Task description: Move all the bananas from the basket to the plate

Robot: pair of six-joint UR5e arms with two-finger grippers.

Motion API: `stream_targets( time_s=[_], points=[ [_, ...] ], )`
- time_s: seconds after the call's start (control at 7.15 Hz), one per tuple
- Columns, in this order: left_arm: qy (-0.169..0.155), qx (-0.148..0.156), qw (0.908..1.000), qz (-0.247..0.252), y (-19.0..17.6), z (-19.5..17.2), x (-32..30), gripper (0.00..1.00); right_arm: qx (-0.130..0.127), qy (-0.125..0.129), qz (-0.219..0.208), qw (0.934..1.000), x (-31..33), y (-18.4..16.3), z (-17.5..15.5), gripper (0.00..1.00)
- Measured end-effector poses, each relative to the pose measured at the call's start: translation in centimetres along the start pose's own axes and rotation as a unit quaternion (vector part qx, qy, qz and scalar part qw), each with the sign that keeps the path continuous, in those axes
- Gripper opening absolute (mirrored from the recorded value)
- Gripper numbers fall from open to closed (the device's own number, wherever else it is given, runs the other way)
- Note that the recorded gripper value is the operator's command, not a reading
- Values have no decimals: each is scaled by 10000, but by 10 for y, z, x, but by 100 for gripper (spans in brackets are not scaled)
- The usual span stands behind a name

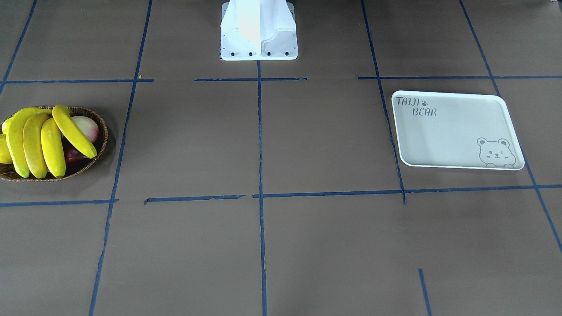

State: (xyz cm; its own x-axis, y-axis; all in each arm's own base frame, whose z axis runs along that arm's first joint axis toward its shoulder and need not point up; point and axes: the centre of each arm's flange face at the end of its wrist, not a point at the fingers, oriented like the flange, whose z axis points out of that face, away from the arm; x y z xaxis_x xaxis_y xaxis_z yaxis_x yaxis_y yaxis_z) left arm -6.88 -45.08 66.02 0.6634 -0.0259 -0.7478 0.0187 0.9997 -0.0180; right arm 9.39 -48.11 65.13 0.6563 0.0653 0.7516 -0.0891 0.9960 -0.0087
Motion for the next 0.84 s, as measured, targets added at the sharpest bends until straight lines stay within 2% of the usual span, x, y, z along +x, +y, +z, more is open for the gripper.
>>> stream_targets(
  time_s=[0.56,0.84],
  points=[
    [0,4,10000,-2,0,0,0,100,25,-36,-38,10000,-5,-2,-3,100],
    [5,9,10000,5,0,-1,1,100,34,-51,-195,9998,-23,-6,-4,100]
  ],
)
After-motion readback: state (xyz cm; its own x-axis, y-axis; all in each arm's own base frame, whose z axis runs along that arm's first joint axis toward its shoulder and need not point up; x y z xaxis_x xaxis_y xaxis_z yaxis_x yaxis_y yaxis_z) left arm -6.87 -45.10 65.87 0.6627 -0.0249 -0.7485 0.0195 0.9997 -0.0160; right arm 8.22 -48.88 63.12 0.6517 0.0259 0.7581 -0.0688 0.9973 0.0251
